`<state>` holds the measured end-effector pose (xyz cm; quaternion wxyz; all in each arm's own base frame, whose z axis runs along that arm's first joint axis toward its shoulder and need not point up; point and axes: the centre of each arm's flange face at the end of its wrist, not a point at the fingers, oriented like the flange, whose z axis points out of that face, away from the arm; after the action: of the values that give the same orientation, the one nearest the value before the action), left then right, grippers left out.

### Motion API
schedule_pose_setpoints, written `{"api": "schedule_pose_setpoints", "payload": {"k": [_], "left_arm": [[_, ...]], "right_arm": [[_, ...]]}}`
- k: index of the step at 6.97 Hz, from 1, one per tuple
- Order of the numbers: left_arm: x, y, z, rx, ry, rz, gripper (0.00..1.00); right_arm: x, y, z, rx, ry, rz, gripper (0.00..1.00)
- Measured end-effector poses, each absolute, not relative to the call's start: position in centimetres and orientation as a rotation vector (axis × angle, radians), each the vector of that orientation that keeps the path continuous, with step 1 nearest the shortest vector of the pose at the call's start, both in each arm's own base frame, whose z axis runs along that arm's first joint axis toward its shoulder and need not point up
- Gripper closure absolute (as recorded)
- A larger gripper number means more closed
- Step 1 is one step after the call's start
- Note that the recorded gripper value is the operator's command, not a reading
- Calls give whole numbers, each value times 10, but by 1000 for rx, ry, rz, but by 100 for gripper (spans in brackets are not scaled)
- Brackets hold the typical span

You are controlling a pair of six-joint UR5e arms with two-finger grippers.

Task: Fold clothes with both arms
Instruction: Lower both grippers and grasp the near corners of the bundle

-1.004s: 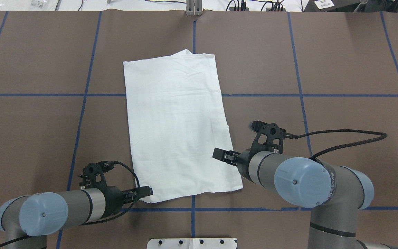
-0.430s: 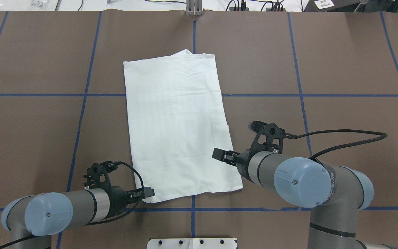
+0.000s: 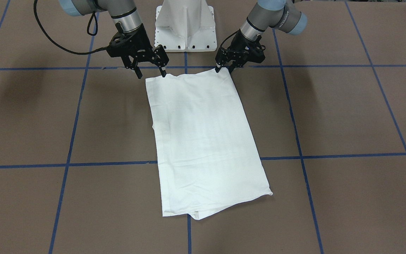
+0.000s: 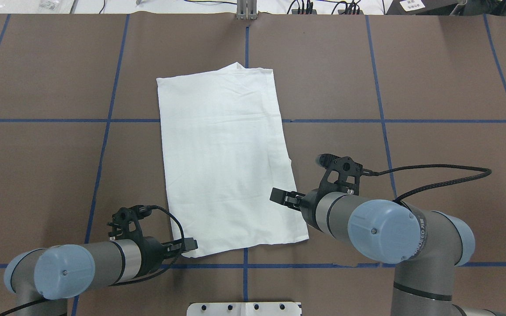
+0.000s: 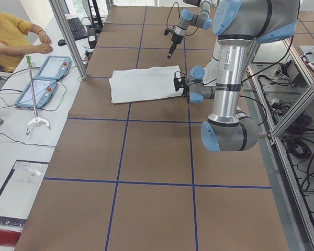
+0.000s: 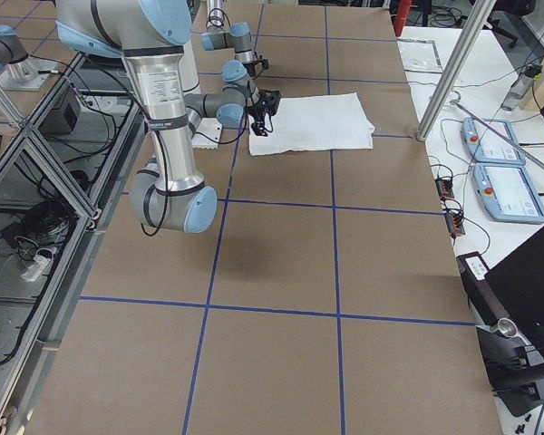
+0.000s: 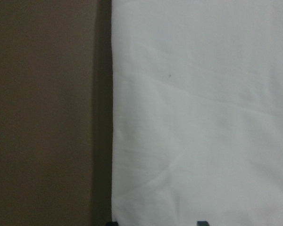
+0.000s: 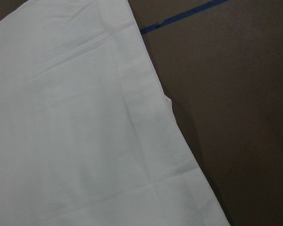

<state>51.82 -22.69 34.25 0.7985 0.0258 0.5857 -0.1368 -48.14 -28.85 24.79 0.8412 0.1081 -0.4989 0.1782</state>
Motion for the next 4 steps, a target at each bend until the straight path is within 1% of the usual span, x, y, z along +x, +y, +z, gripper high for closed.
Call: {"api": "schedule_pose_setpoints", "payload": {"k": [2,4], "left_arm": [[524,-228,343,55,1254,-294,100],[526,-228,340,55,1259,-293,100]], "right_arm": [[-484,-290,253,233,-1037,380,0],[-487,-290,254,232,-1033,382,0]]}}
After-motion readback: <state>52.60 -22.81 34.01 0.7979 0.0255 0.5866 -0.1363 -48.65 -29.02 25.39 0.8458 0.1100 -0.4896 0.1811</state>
